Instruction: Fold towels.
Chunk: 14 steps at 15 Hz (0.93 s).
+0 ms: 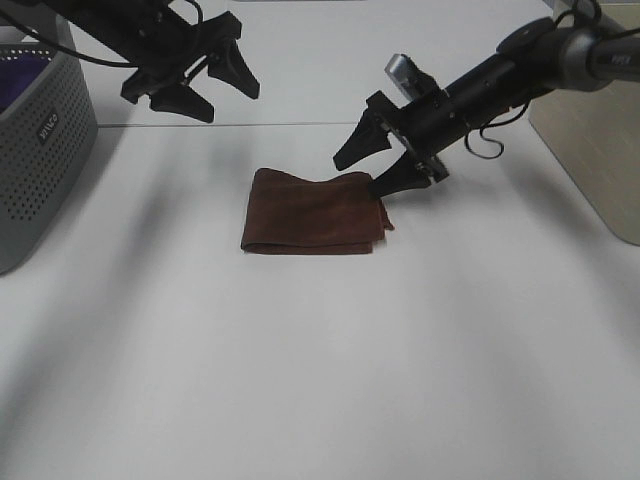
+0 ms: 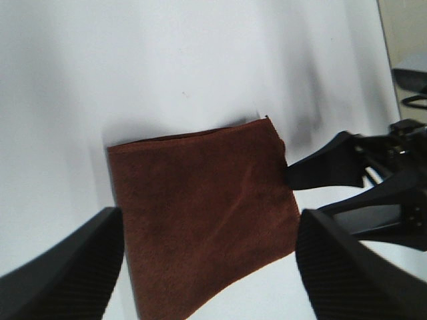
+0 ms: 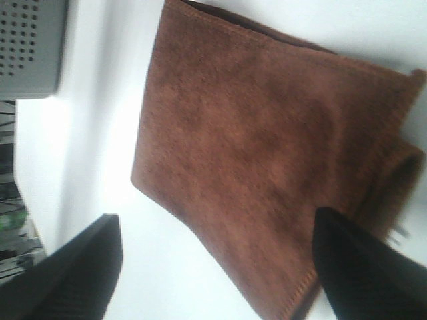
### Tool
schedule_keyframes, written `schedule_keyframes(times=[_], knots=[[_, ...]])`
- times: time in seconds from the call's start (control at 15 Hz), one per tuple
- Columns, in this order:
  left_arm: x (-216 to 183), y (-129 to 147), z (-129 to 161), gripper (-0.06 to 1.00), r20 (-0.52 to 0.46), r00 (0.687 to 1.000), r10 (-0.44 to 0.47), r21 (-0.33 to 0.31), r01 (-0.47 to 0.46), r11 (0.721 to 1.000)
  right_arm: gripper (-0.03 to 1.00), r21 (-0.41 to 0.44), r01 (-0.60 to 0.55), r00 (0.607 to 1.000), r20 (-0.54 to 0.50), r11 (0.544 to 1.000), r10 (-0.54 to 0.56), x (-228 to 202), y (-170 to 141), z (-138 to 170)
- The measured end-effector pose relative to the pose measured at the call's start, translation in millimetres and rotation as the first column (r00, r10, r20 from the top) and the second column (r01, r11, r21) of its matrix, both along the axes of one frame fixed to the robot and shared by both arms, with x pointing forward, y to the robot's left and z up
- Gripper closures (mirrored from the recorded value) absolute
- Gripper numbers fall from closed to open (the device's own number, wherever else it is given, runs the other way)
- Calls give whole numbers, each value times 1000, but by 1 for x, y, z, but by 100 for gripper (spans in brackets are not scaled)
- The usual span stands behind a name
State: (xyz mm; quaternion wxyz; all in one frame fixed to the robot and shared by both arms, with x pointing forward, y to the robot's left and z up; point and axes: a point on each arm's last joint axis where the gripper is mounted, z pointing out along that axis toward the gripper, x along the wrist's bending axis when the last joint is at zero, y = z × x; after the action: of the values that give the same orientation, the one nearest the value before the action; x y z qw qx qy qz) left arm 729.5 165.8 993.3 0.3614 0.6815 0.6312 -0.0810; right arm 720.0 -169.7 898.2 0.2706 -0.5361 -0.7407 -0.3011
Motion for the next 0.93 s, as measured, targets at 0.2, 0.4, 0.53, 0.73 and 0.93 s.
schedule_keyframes(times=[0.2,0.4,0.53,0.73,0.93], knots=[[-18,9,37,25,7,999,-40,104,39,994,22,-217,39,998,66,975,-25,-6,-16,50],[-41,22,79,25,13,999,-48,220,44,975,22,-373,140,985,146,917,-91,-15,-32,100],[-59,30,113,25,58,998,-36,273,18,962,22,-419,188,973,204,888,-110,-28,-40,132],[-83,44,152,25,144,990,-2,350,-49,936,22,-433,214,963,244,876,-115,-52,-46,164],[-131,58,178,25,177,984,16,393,-86,915,22,-444,219,960,256,869,-111,-88,-52,188]])
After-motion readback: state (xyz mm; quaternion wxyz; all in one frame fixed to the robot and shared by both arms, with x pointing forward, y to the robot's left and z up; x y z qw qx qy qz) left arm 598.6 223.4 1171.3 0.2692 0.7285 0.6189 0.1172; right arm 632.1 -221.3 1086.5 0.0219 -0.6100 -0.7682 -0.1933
